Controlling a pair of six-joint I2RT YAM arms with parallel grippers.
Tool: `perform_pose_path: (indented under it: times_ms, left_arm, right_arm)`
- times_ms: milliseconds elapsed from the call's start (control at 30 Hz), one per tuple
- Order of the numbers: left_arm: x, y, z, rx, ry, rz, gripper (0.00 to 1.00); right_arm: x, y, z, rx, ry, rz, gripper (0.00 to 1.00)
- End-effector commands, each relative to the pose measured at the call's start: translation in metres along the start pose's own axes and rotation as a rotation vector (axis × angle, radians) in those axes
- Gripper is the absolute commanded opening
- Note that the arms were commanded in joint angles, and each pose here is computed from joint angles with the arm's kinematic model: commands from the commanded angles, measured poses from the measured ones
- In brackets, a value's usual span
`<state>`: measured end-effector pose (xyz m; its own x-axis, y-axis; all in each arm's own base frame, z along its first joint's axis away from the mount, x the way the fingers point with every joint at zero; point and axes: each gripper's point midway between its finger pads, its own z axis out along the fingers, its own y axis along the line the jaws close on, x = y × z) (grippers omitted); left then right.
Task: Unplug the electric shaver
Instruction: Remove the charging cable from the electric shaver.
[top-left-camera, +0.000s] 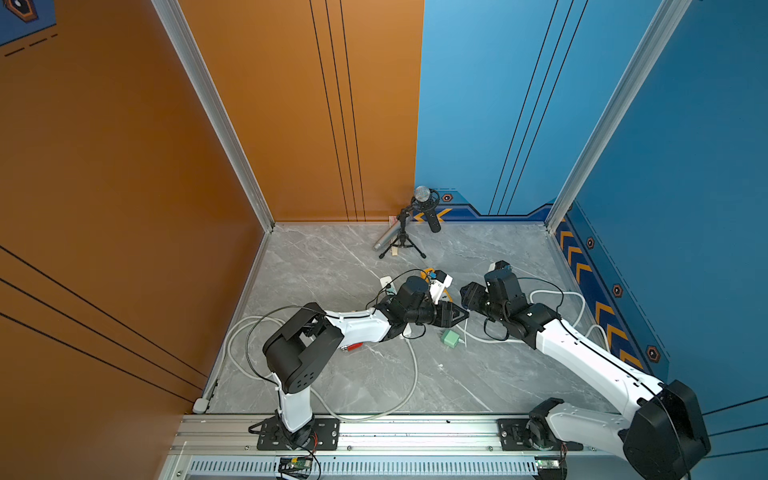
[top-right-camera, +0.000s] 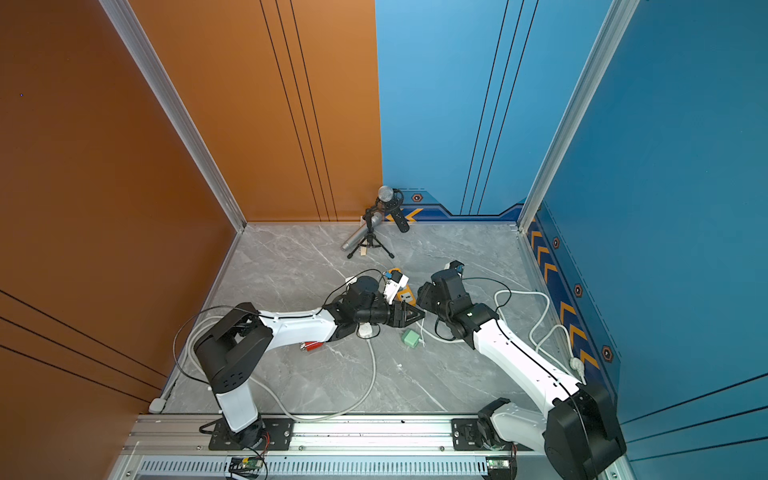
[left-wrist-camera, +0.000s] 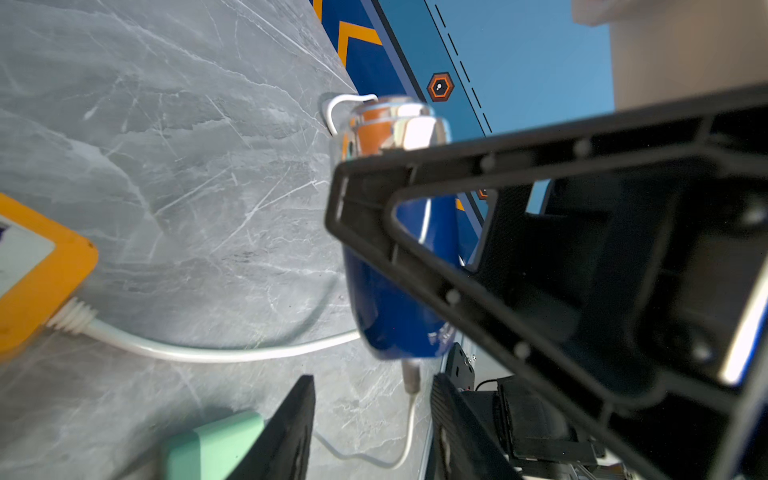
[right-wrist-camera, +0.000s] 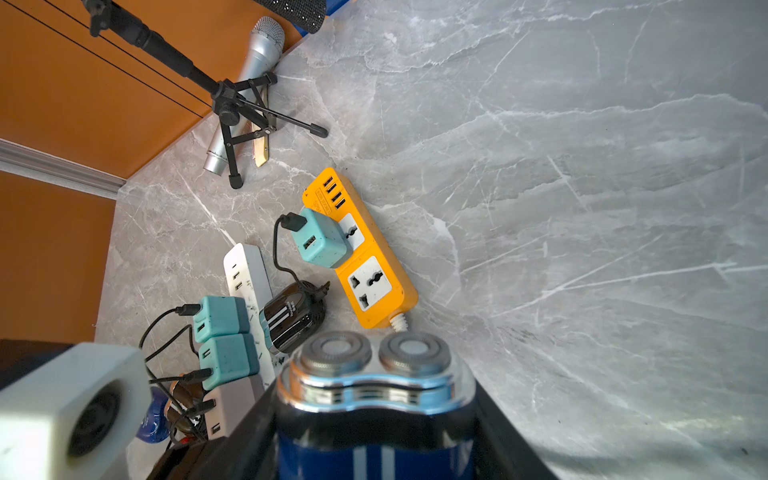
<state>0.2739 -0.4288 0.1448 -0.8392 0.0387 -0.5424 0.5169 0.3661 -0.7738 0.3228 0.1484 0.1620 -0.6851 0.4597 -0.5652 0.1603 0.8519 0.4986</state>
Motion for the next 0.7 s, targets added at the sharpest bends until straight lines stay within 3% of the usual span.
perform_pose_path:
  times_ms: [0,367,667]
  left_arm:
    - [-0.004,0.004,0.003,-0.011,-0.052,0.006,0.46]
    - [-0.002,0.001,0.014,0.034,-0.068,-0.008,0.42]
    - [-0.005,0.004,0.019,0.036,-0.077,-0.016,0.30]
  right_arm:
    - [-0.007,0.007,-0.007,-0.047,-0.028,0.058,0.51]
    - [-0.006,0.004,-0.009,-0.045,-0.027,0.106,0.50]
    - [-0.001,0.002,-0.009,-0.039,-0.016,0.138,0.49]
